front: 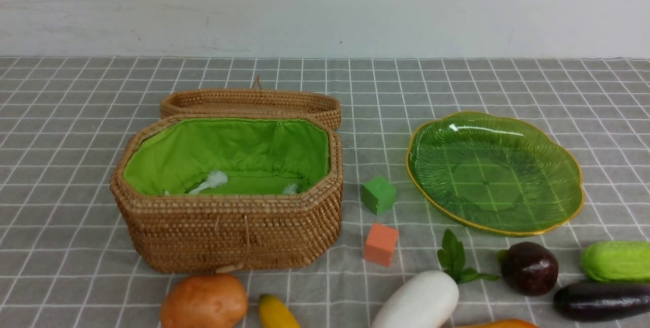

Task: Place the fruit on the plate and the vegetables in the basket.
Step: Grab a potato with your left arm and place it in the basket on the left

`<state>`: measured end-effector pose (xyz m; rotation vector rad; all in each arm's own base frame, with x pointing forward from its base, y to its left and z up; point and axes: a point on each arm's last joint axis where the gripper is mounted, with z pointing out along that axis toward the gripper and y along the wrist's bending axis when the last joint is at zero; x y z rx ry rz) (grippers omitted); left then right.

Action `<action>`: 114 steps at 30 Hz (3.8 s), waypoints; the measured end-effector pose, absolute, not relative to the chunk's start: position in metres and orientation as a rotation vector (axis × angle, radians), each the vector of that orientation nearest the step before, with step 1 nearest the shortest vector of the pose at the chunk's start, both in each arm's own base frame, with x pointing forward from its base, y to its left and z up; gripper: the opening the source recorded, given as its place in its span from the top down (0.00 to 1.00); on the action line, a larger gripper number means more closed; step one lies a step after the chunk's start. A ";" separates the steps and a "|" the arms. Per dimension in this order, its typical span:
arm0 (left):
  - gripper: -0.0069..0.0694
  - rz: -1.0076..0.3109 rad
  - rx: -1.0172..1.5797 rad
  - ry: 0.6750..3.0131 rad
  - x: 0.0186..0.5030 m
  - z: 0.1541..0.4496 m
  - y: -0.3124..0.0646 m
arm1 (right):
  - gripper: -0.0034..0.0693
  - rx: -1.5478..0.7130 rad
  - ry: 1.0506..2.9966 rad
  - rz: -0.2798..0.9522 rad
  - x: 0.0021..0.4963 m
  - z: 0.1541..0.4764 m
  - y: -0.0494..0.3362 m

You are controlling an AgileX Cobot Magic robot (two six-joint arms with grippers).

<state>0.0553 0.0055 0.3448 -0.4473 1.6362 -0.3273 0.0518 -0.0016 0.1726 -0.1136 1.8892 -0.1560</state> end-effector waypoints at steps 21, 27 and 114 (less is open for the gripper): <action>0.60 -0.188 -0.568 2.160 0.121 0.297 0.002 | 0.62 -0.114 1.889 -0.156 0.052 0.173 -0.002; 0.60 -0.184 -0.625 2.276 0.128 0.286 -0.001 | 0.62 -0.114 1.890 -0.156 0.052 0.173 -0.002; 0.18 0.034 0.954 2.565 0.234 0.197 -0.131 | 0.62 -0.114 1.890 -0.156 0.052 0.173 -0.002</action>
